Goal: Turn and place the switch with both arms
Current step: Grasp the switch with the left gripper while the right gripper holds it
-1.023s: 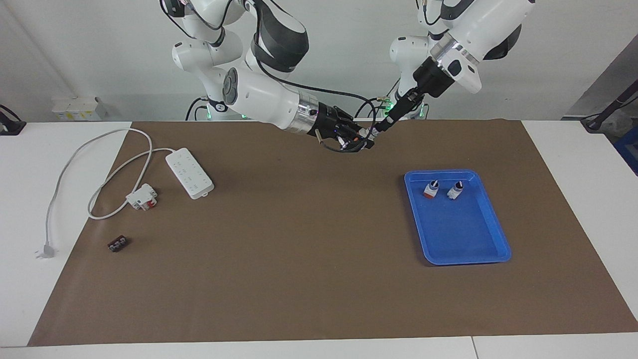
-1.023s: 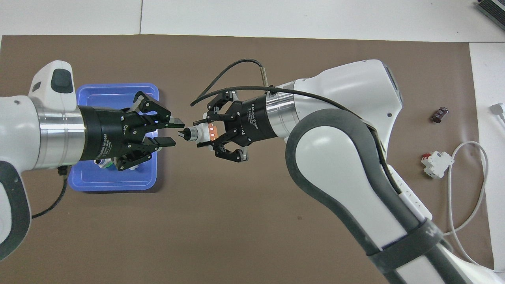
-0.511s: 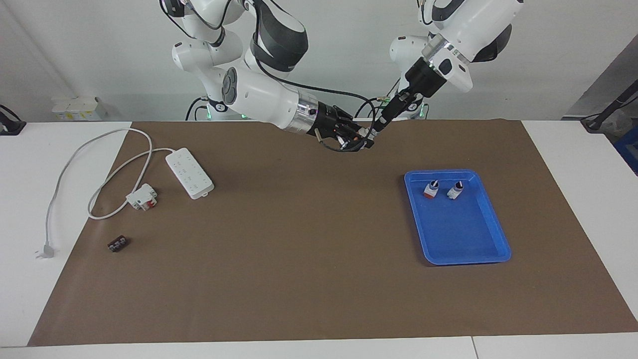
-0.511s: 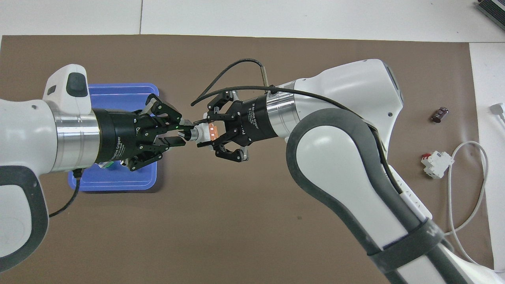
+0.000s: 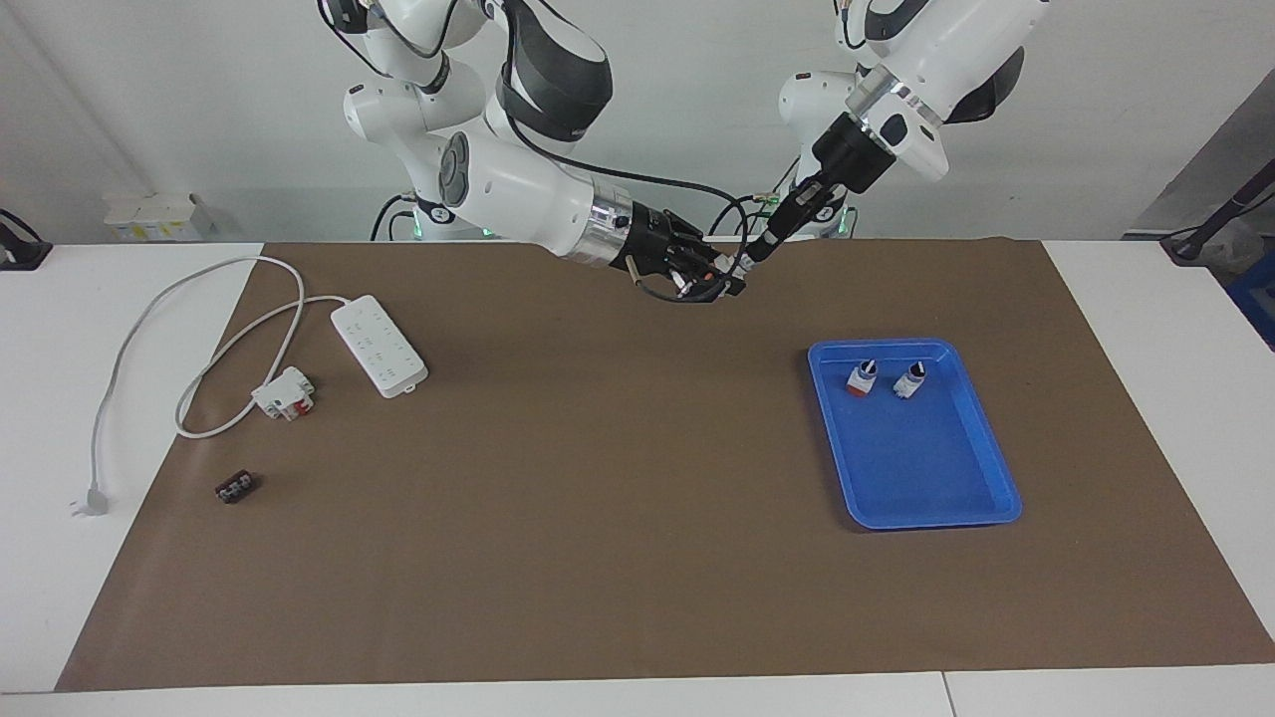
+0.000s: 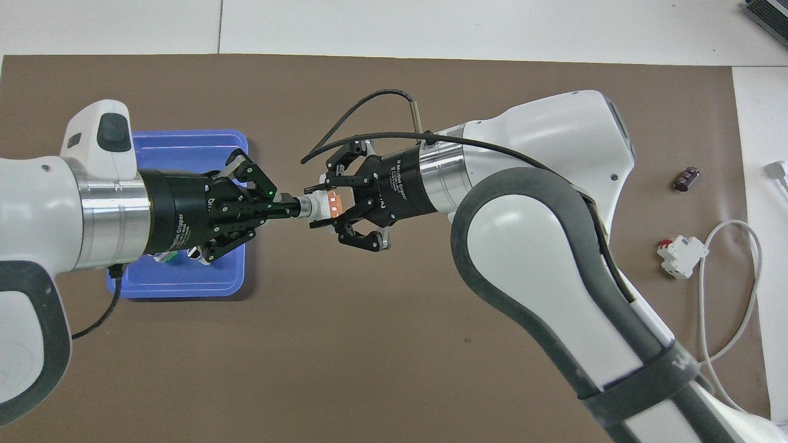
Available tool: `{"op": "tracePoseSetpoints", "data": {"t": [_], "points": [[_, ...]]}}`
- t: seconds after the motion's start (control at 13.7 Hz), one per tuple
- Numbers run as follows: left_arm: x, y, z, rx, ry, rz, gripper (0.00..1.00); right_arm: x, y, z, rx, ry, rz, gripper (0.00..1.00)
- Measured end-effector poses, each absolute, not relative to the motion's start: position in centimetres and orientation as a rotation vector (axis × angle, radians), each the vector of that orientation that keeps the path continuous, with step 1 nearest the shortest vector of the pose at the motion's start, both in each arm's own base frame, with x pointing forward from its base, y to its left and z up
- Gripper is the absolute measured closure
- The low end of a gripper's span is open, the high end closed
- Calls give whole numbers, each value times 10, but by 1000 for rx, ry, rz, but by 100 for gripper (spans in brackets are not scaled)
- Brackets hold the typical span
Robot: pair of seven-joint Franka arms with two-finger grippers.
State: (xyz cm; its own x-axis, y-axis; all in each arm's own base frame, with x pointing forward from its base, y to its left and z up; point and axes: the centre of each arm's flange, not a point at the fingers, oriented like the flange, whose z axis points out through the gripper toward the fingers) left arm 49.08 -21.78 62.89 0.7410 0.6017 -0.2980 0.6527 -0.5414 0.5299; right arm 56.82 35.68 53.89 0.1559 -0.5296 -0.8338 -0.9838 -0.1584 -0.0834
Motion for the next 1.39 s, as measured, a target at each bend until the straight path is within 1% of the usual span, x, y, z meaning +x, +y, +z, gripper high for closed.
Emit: {"op": "tracePoseSetpoints", "data": {"t": [0.15, 0.29, 0.88, 1.17, 1.39], "points": [[491, -218, 629, 2331, 873, -80, 90, 568, 357, 539, -1778, 1447, 881, 59], [491, -218, 629, 2383, 713, -22, 90, 568, 357, 539, -1779, 1447, 882, 59], [488, -220, 632, 2511, -312, 325, 90, 566, 359, 538, -1778, 1453, 890, 59], [487, -221, 633, 2481, -630, 422, 90, 566, 360, 537, -1779, 1453, 891, 59], [486, -222, 633, 2469, -713, 444, 90, 566, 360, 537, -1780, 1452, 893, 59]]}}
